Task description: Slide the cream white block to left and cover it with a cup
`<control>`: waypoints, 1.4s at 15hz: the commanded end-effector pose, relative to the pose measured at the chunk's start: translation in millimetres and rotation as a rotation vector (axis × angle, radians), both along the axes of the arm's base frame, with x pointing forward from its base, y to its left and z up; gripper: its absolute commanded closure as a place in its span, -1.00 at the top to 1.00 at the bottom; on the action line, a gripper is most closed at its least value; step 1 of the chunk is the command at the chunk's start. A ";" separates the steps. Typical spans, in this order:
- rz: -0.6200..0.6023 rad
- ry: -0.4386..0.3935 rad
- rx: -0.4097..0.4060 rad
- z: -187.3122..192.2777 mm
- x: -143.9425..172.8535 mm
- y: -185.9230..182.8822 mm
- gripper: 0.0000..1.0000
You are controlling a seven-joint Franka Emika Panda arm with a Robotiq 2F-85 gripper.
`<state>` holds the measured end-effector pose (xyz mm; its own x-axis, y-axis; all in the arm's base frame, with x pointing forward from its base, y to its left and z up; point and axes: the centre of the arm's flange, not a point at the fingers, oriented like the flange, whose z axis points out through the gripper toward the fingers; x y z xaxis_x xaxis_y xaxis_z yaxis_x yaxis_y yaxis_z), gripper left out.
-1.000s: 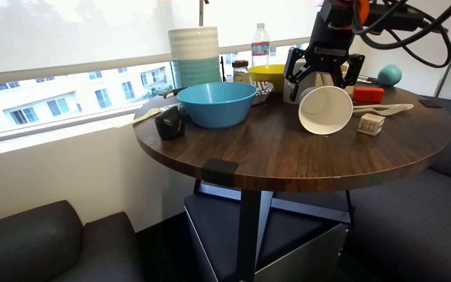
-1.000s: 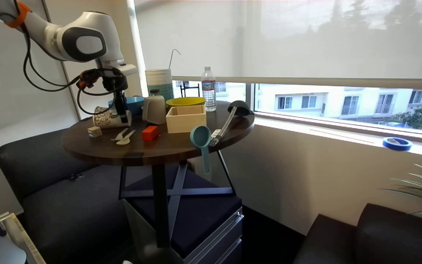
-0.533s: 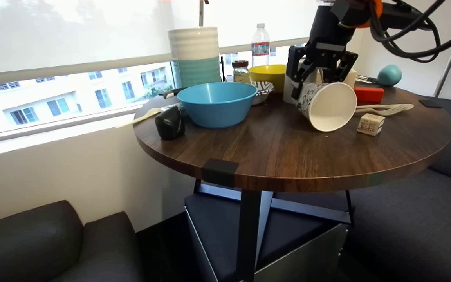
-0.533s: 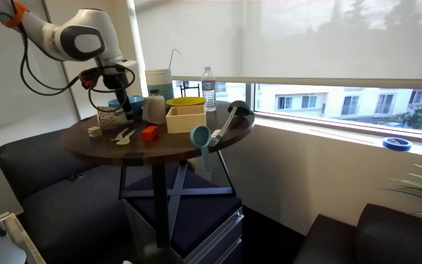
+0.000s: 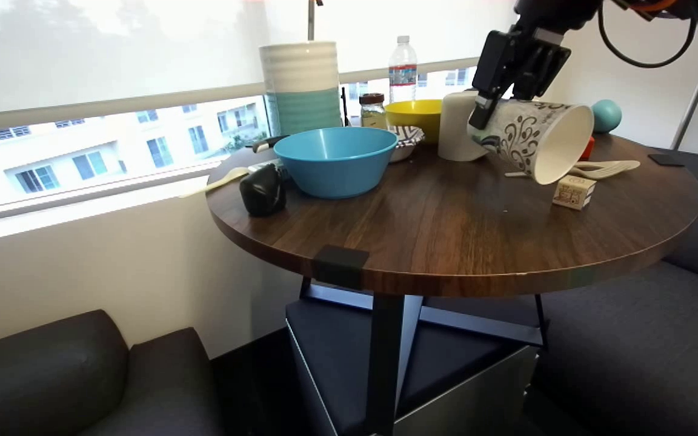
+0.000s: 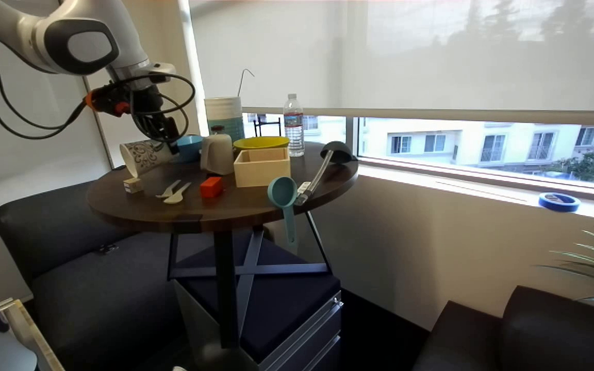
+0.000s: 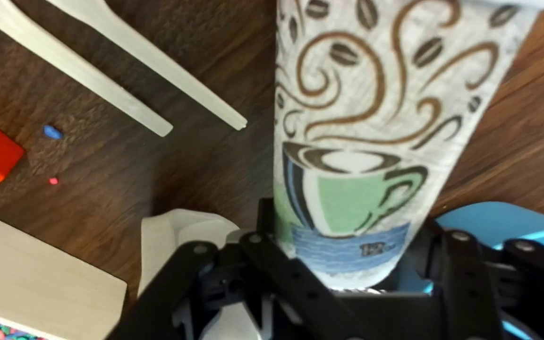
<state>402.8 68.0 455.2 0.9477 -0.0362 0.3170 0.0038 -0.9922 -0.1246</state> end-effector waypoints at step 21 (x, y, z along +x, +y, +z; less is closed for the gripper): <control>0.539 -0.458 0.082 36.2 -52.0 -11.5 -0.20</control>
